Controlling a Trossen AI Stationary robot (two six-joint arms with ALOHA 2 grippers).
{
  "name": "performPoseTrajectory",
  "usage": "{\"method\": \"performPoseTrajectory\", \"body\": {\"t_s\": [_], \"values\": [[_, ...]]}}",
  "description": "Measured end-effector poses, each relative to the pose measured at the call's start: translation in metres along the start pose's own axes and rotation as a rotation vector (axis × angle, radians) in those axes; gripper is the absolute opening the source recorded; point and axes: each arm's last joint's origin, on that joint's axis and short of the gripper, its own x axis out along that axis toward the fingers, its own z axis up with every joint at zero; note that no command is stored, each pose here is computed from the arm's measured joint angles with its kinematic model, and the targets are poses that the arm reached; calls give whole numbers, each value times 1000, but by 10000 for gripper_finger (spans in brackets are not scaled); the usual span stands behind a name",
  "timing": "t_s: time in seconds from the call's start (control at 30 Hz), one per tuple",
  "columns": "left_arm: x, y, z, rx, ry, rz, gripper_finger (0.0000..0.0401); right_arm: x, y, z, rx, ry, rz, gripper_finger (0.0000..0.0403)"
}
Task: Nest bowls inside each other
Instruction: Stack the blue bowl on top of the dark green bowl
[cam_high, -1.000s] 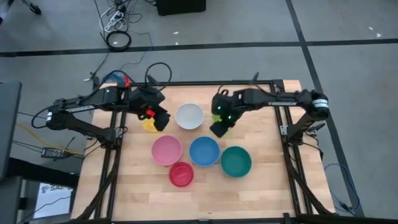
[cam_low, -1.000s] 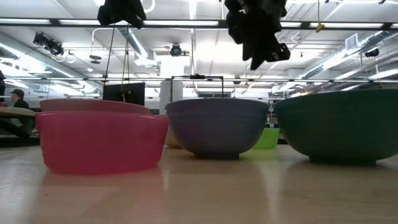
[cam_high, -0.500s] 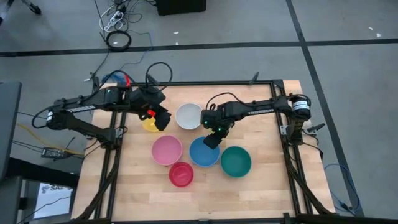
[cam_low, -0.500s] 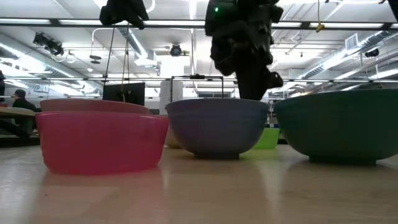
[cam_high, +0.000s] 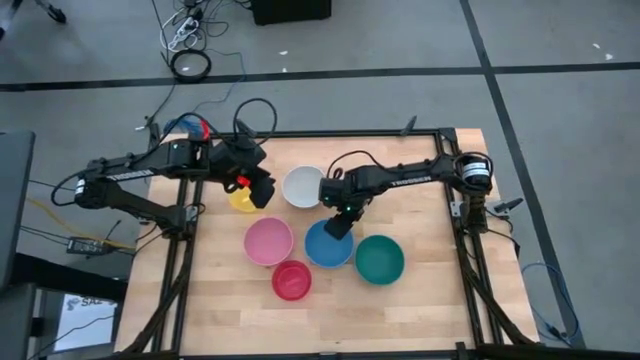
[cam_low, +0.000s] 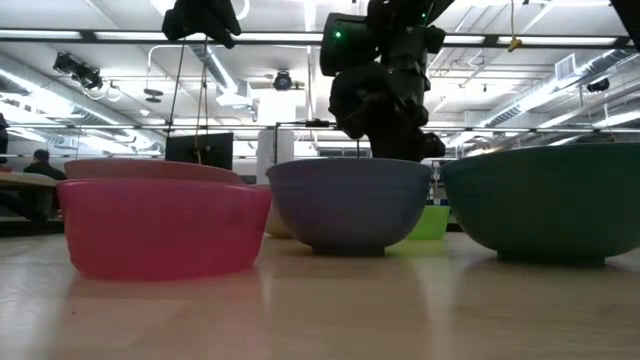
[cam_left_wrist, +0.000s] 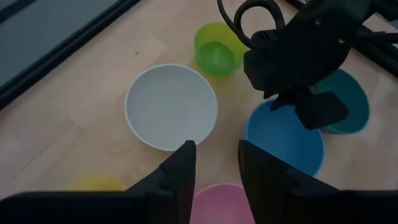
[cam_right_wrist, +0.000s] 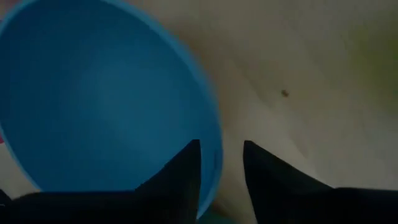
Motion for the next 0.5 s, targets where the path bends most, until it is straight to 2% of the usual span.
{"method": "performPoseTrajectory", "body": {"t_s": [0.17,0.37,0.5], "values": [[0,1,0,0,-12,21,129,-1,-3,3,0,-5,2,12],[0,1,1,0,-23,40,129,-2,-8,6,21,-11,-4,5],[0,1,1,0,-29,50,129,-17,-9,8,18,-71,27,3]]}}
